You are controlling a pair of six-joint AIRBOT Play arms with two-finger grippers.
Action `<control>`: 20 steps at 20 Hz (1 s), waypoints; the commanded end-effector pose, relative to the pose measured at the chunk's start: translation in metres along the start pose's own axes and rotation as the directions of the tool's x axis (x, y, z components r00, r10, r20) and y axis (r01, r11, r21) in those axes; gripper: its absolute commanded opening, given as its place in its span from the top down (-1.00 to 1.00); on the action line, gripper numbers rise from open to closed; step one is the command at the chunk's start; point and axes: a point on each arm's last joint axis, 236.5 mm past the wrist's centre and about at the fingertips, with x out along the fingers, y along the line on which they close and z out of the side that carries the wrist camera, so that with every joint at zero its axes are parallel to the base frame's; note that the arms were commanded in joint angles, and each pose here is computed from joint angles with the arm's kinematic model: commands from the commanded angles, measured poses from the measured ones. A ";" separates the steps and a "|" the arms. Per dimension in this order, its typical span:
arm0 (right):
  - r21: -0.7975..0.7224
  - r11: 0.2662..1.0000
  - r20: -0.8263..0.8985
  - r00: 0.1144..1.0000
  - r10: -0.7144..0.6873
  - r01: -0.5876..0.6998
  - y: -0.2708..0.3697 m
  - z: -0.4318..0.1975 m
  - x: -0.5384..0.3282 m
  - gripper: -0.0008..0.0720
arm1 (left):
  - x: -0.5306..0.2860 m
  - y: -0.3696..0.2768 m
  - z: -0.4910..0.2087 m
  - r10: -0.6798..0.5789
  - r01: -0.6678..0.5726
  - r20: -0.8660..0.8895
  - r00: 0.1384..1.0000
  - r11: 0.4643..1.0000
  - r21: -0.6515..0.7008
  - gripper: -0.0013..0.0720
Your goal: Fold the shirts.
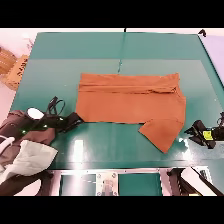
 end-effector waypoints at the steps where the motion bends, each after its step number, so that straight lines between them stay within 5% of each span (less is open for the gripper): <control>1: 0.055 0.998 -0.027 0.999 0.022 -0.020 0.001 -0.011 0.010 -0.21 | 0.031 0.009 0.016 0.006 0.000 0.077 0.997 0.997 -0.079 -0.31; 4: 0.100 0.991 -0.056 0.994 0.094 -0.089 0.014 -0.023 0.020 -0.21 | 0.036 0.000 0.040 0.004 0.001 0.116 0.993 0.999 -0.043 -0.30; 5: 0.105 0.988 -0.063 0.991 0.122 -0.115 0.018 -0.027 0.024 -0.21 | 0.034 -0.006 0.046 -0.003 0.007 0.127 0.992 1.000 -0.025 -0.14; 6: 0.105 0.986 -0.064 0.988 0.138 -0.131 0.022 -0.029 0.029 -0.21 | 0.033 -0.010 0.050 -0.007 0.006 0.135 0.991 1.000 0.010 0.63; 7: 0.097 0.987 -0.066 0.989 0.136 -0.129 0.023 -0.032 0.034 -0.21 | 0.032 -0.015 0.052 -0.016 0.011 0.133 0.991 0.999 0.036 0.91; 12: 0.067 0.992 -0.156 0.981 0.116 -0.107 0.025 -0.048 0.059 -0.20 | 0.029 -0.026 0.046 -0.028 0.020 0.082 0.996 0.995 0.096 0.91; 16: 0.005 0.986 -0.167 0.972 0.164 -0.166 0.040 -0.043 0.049 0.87 | 0.023 -0.030 0.040 0.001 -0.006 0.026 1.000 0.982 0.188 0.91; 20: -0.030 0.996 -0.176 0.981 0.083 -0.090 0.034 -0.032 0.024 0.93 | 0.005 -0.010 0.022 0.177 -0.137 -0.109 0.978 0.944 0.300 0.91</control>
